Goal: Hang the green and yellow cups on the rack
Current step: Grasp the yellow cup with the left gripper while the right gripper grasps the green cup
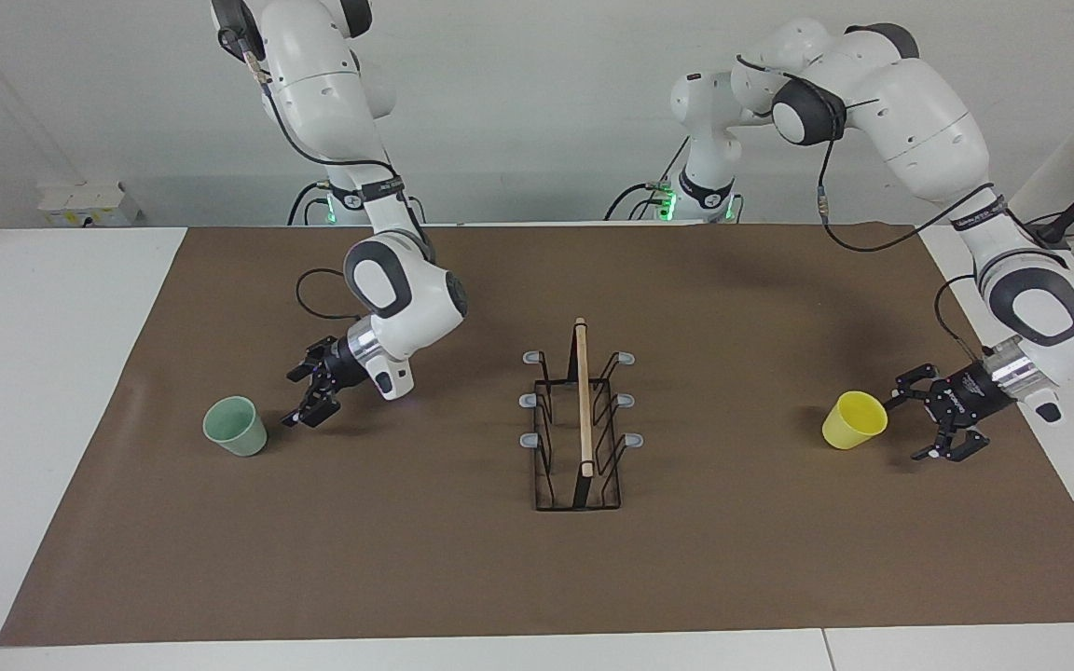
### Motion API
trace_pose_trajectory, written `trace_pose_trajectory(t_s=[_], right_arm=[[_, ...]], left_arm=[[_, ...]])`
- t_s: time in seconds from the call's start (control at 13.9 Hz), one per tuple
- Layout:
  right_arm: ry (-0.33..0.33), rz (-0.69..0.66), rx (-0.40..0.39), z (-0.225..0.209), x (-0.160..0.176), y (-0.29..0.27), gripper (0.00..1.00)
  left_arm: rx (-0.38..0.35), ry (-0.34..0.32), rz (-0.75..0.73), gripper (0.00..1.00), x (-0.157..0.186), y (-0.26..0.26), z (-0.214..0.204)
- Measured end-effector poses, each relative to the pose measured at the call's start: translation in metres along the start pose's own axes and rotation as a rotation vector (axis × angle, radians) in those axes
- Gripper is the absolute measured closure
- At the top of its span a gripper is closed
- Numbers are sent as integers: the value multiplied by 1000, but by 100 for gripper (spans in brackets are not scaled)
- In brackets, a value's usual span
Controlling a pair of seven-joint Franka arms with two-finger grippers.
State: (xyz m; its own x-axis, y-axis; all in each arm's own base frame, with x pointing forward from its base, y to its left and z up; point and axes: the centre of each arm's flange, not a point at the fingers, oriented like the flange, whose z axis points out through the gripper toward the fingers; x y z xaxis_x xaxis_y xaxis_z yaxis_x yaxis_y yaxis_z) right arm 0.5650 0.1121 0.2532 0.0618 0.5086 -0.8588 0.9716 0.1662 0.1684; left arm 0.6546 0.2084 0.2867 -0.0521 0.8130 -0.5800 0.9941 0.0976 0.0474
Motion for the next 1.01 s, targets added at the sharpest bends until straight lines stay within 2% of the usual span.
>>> trace_pose_trajectory(t_s=[0.22,0.58,0.86,1.01], right_arm=[[-16,-1,-27,10,5,-7,0],[-31,-51,-116,29,12,-20,0],[-38,-91,-176,42,10,-21,0],[-44,-98,-193,46,7,-19,0]], left_arm=[[-40,-89,-56,0,-7,-13,5],[-103,-195,-129,0,-14,-28,22],[-160,-185,-168,0,-29,-32,48],[-163,-177,-176,0,-34,-34,59]])
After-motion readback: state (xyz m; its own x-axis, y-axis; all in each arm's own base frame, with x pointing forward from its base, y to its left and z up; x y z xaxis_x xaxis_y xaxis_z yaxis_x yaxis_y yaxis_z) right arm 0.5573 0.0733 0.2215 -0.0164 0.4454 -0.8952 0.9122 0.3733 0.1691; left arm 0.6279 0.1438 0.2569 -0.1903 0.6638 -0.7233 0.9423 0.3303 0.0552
